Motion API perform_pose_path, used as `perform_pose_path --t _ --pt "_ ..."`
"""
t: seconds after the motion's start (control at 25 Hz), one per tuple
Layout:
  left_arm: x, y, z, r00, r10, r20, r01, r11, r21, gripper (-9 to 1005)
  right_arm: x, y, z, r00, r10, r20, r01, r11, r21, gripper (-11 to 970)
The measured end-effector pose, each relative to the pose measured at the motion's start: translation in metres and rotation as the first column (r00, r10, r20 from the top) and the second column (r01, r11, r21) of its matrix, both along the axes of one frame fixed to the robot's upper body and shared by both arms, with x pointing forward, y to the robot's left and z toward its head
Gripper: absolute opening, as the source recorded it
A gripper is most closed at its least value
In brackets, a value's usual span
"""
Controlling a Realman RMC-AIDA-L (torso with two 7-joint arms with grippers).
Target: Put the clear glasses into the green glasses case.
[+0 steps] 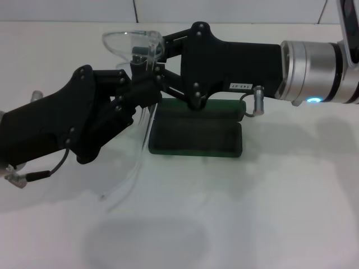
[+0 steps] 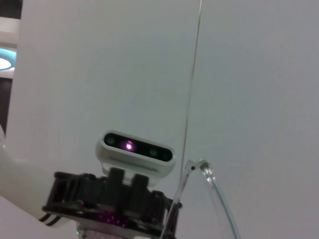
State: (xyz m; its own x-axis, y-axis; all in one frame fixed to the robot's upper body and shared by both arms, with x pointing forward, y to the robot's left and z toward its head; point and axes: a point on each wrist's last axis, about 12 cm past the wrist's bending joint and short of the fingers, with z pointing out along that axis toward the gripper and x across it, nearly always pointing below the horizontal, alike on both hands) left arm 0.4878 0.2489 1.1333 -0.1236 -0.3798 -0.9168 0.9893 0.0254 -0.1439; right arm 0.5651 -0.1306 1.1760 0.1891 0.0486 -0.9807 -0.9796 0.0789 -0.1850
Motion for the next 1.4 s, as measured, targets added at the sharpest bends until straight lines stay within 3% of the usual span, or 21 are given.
perform_pose_path --t 1.4 --pt "-0.0031 0.0008 -0.0077 0.999 0.027 -0.025 -0.028 0.999 -0.022 82 -0.0097 0.0092 -0.001 0.998 0.06 0.005 -0.06 0.998 0.018 114"
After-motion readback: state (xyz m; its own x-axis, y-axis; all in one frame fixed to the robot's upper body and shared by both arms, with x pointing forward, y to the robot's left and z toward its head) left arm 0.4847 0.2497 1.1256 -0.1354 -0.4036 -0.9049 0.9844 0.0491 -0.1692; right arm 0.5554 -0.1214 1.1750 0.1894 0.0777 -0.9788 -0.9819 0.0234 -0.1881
